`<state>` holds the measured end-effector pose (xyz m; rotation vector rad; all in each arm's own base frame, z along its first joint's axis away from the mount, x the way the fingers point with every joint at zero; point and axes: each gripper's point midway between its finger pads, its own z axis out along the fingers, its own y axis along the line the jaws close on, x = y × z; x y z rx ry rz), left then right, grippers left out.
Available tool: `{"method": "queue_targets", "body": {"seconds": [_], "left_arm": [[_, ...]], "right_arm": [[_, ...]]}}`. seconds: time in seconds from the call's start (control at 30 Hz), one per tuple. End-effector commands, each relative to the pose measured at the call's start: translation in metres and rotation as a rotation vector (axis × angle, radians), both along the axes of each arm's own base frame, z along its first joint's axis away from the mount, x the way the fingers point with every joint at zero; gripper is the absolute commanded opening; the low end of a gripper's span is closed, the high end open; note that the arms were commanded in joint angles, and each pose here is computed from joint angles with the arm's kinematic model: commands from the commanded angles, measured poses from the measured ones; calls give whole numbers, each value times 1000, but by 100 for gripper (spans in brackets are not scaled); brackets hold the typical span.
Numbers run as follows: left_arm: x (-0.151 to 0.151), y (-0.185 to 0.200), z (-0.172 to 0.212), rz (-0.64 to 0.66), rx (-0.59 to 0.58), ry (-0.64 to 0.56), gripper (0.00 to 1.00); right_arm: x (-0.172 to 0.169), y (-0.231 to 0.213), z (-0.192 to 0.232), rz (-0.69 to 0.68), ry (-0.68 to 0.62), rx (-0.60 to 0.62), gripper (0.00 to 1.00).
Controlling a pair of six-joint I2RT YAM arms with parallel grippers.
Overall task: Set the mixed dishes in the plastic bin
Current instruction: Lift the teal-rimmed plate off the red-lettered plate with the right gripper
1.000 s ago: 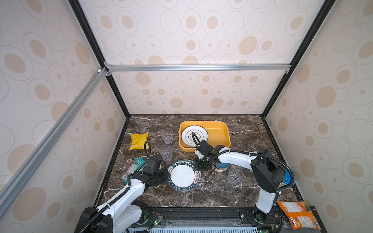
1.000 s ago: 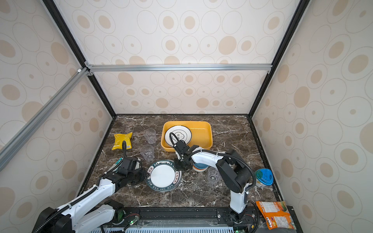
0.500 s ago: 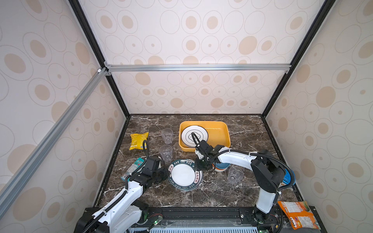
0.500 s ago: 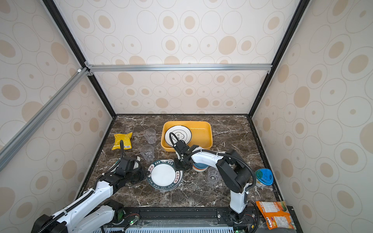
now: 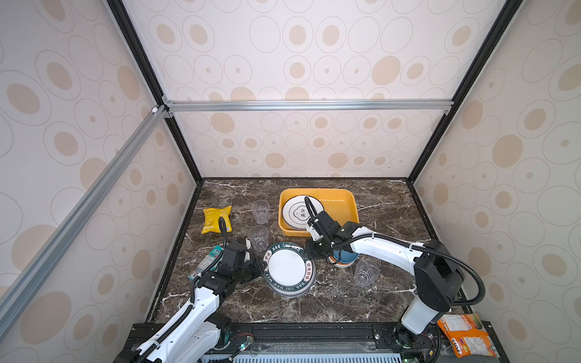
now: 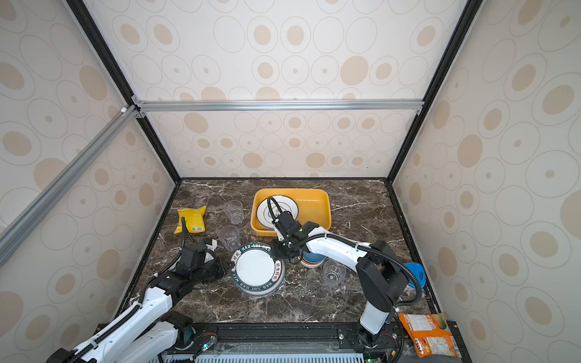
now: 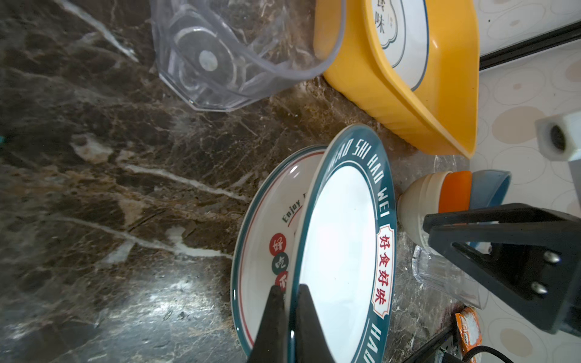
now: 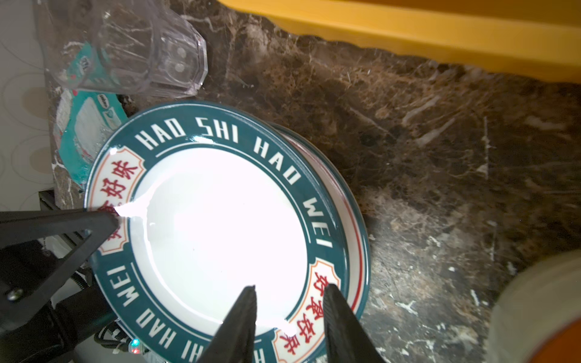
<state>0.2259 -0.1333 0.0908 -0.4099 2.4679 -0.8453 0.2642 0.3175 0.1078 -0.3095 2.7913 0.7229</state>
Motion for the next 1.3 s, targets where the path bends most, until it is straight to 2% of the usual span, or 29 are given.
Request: {"method": "queue_targets", "body": {"seconds": [0.0,0.27,0.43,0.83,1.1,1.27], "left_arm": [[14,-11,35,-11,-83,-93,0],[25,-19,67,-17,-158,-154,0],[34,-24,83,-24,-180,-185,0],[47,-38,112,-55,-282,-225,0],[49,-42,118,-62,-322,-232,0],[50,-41,119,-55,-331,-233,0]], "right_arm": [[8,-11,22,-45,-37,19,40],[16,-33,47,-116,-57,112,45],[21,-41,52,-160,-41,214,44],[29,-48,62,-195,-41,313,41],[31,-48,64,-200,-40,341,36],[32,-47,67,-199,-47,354,25]]}}
